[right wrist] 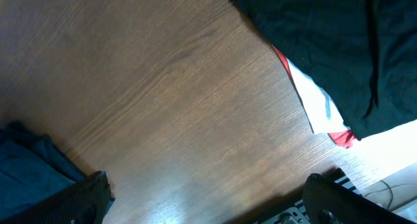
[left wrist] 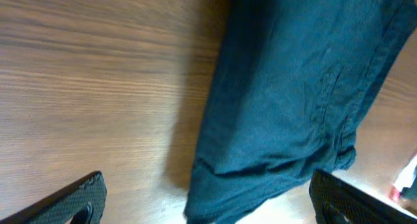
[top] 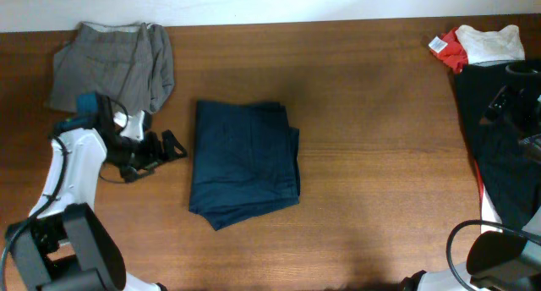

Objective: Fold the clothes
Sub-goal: 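Grasp the folded shorts with the left gripper and lift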

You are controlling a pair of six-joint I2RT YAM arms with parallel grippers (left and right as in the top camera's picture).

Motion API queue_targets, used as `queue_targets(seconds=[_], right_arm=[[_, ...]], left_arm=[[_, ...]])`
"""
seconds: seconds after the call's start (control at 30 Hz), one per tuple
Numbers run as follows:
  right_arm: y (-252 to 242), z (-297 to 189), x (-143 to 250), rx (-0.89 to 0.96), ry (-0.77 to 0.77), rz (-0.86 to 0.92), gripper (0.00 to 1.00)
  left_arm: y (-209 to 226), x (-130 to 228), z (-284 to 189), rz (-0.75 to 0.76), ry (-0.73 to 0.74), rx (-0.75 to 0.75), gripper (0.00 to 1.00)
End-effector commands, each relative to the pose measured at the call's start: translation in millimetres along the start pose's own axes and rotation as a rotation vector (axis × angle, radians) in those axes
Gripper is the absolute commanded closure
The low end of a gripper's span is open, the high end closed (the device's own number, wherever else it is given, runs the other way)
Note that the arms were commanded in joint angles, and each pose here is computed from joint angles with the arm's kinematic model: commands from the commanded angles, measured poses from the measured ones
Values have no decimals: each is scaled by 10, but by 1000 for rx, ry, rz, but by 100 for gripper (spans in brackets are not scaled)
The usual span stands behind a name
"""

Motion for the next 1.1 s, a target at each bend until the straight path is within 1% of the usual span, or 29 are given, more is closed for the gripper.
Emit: queue_targets(seconds=[0.0,0.1,0.2,0.4,0.5,0.57,0.63,0.67,0.7,0.73,0.77,0.8,0.9,0.97,1.03,1.07], right_arm=[[-10,-21,20,1,-2,-9,2],[-9,-21,20,1,-2,-9,2],[-9,-21,20,1,-2,-9,2],[-9,-21,20,1,-2,-9,2],[-9,-21,20,1,-2,-9,2],[-10,-21,20,1,-2,-9,2],[-9,-21,20,1,-2,-9,2],[-9,-21,20,1,-2,-9,1],[-9,-21,20,1,-2,-9,2],[-9,-21,20,1,-2,-9,2],[-9,-21,20,1,-2,-9,2],[-9,-21,20,1,-2,-9,1],[-9,-21,20,1,-2,-9,2],[-9,-21,20,1,-2,-9,2],[-9,-21,20,1,-2,-9,2],[-9,-21,20,1,-2,-9,2]], left_arm=[[-97,-61,195,67,-14,92,1],[-67,-129,332,78,-17,105,1],[-171,-80,590,133,35,211,1],[-138,58,1043,122,146,237,1],[-214,102,1141,152,174,242,2],[-273,113,1170,170,181,243,11],[-324,108,1201,193,181,243,30],[-349,91,1219,208,174,243,48],[-362,62,1236,224,162,240,59],[-342,31,1249,222,152,222,74],[-271,-12,1256,189,149,167,92],[-222,-47,1248,168,148,125,99],[-35,-231,1113,139,149,-56,99],[62,-432,893,142,144,-194,99],[30,-723,587,170,103,-280,99],[-27,-847,472,200,77,-286,99]])
Point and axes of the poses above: each gripper's point midway between its finger pads, its own z axis out along the fingers, its own y axis along the line the jaws close on, x = y × z, the point moved 2 cm from there along -z, back along the fingers, and after that the axes turned 10 degrees about z, right-handed, at the moved point
